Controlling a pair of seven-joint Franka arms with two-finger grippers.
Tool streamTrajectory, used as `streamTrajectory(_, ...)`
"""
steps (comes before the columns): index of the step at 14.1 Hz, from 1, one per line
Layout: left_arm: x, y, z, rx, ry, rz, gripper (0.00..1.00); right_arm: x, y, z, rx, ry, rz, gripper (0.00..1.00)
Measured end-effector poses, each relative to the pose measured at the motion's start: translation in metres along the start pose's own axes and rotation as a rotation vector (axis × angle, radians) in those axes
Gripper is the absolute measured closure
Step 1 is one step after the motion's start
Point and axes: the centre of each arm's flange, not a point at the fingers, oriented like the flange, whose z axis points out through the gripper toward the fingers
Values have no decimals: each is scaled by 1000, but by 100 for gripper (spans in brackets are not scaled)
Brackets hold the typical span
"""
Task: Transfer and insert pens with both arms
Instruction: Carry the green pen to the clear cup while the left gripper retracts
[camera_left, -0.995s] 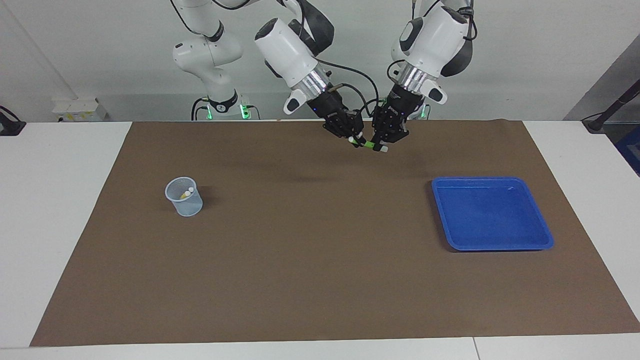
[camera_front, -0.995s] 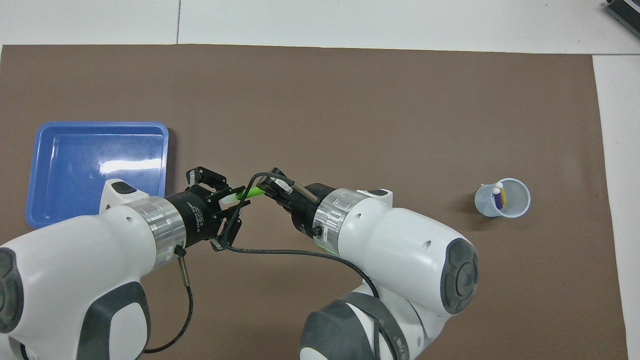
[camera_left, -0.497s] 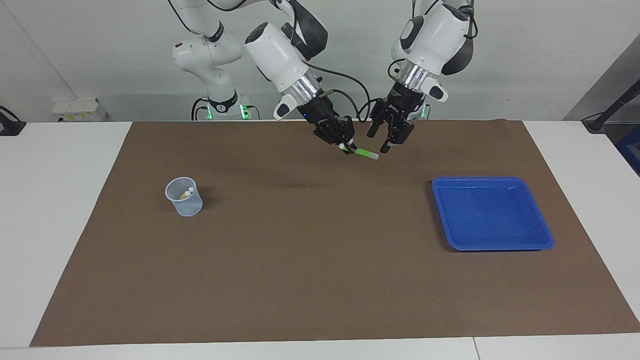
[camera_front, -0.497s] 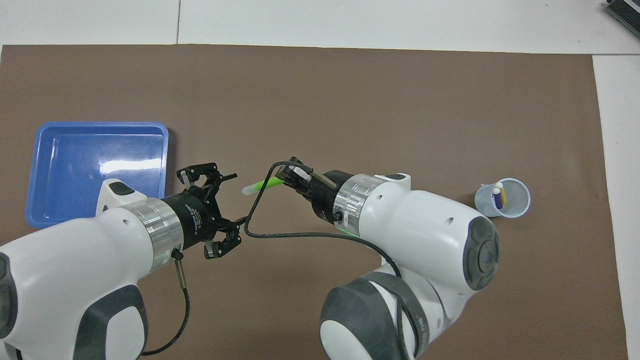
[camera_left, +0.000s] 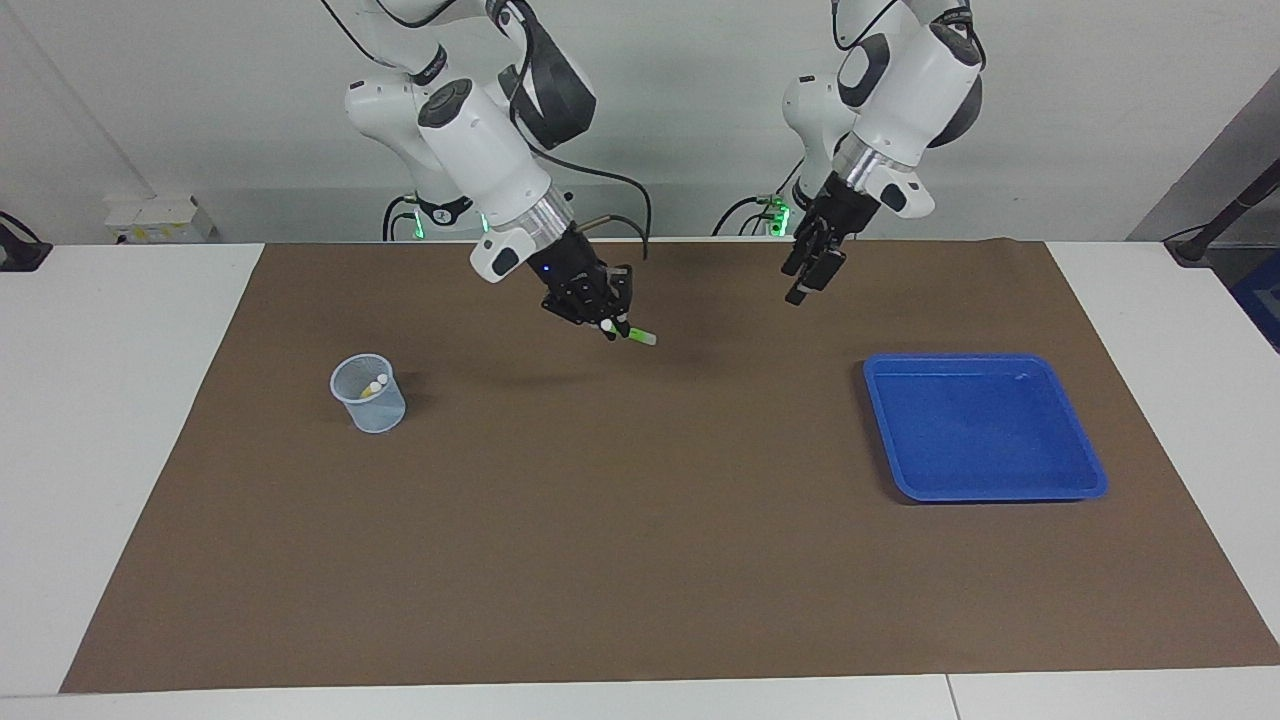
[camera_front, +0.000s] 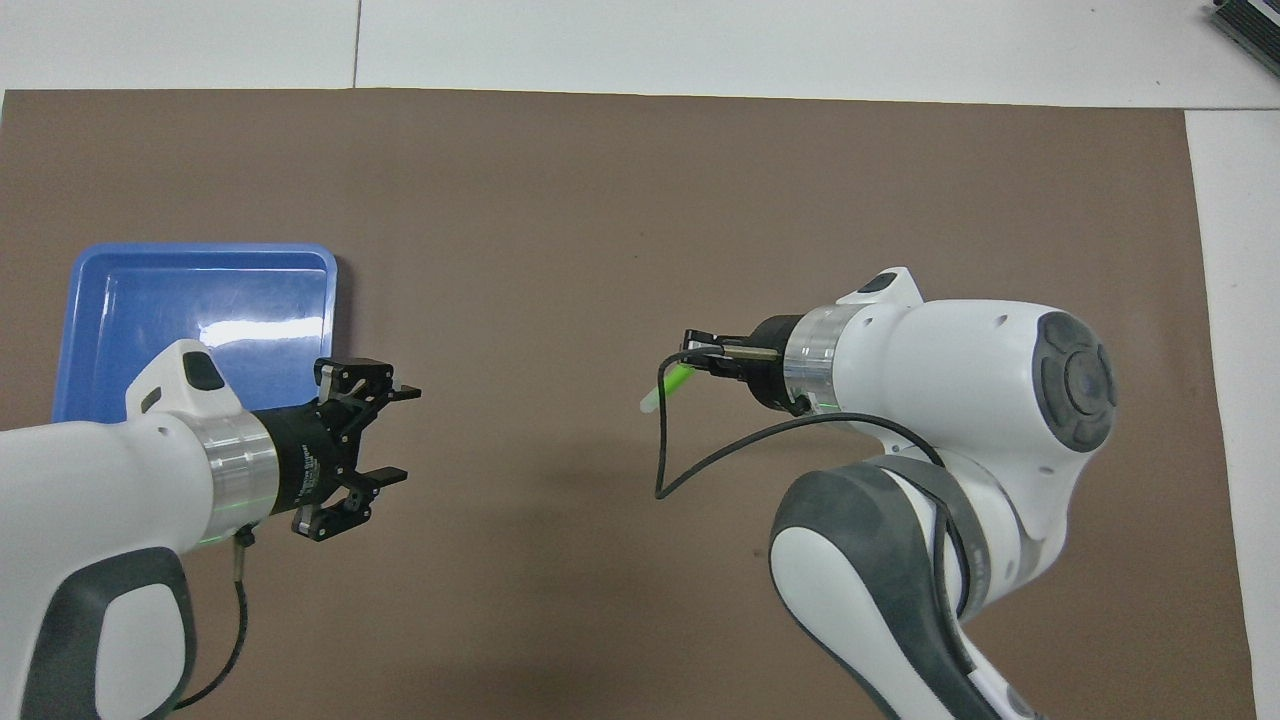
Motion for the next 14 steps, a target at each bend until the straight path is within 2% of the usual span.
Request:
streamTrajectory(3, 49, -20, -18, 71, -31, 233, 20, -1, 22, -3, -136, -49, -130, 82)
streamTrajectory(6, 97, -40, -38, 99, -52, 458, 20, 3, 52, -13, -280, -119, -316, 82)
streamTrajectory(10, 136, -59, -53, 187, 1, 757, 20, 16, 103, -37, -453, -215, -557, 82)
streamTrajectory(14, 163, -70, -70, 286, 49, 1036, 19, 33, 152, -62, -520, -291, -728, 82)
